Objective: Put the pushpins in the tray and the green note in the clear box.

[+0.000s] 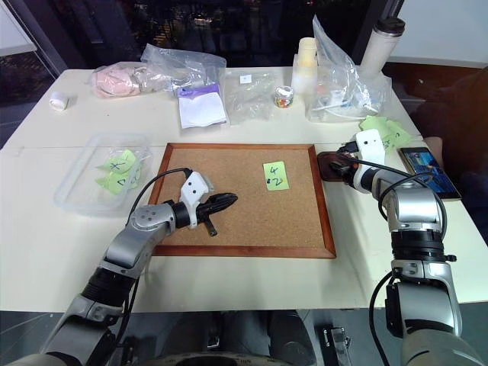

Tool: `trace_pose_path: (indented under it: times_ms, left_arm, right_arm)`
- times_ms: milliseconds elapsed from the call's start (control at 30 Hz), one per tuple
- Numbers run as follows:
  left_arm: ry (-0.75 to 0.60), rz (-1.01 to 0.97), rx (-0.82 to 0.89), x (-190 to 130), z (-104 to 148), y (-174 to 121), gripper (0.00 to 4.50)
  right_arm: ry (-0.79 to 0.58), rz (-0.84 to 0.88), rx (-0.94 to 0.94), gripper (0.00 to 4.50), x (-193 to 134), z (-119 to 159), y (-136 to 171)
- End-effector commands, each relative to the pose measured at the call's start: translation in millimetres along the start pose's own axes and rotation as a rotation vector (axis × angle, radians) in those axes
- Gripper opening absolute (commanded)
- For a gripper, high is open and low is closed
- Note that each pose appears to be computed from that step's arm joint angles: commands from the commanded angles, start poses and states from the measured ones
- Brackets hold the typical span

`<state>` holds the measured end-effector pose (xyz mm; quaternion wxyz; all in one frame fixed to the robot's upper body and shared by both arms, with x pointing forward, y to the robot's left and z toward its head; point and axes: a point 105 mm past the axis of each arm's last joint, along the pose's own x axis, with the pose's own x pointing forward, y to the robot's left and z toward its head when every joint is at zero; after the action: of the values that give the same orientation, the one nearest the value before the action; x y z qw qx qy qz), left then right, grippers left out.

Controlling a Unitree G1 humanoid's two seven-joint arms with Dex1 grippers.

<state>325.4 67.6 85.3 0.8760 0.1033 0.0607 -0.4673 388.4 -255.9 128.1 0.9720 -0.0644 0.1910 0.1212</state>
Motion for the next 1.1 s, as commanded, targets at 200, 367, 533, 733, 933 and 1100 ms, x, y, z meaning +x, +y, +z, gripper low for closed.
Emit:
trace_pose_path:
  times_ms: [200,367,533,733,933,1100]
  left_arm:
    - [0.067,-0.011,-0.022,-1.8,-18.7,-5.0,0.00]
    - [0.068,-0.011,-0.022,-1.4,-18.5,-4.5,0.00]
    - [0.067,-0.007,-0.023,-1.9,-18.6,-3.5,0.00]
    - [0.068,-0.003,-0.022,-3.0,-19.0,-3.6,0.00]
    - [0.064,-0.003,-0.020,-2.3,-18.2,-3.4,0.00]
    - [0.063,-0.004,-0.018,-2.2,-17.6,-3.5,0.00]
  right_arm:
    - [-0.122,0.033,-0.043,4.36,-12.5,41.3,8.9]
    - [-0.136,0.118,-0.064,4.36,-15.4,46.3,33.9]
    - [-0.142,0.284,-0.107,4.36,-23.6,44.6,79.8]
    - [-0.127,0.353,-0.111,4.36,-22.8,35.2,111.5]
    - [-0.093,0.347,-0.117,3.51,-13.9,19.5,115.3]
    - [-0.082,0.340,-0.141,1.57,-7.7,16.2,117.3]
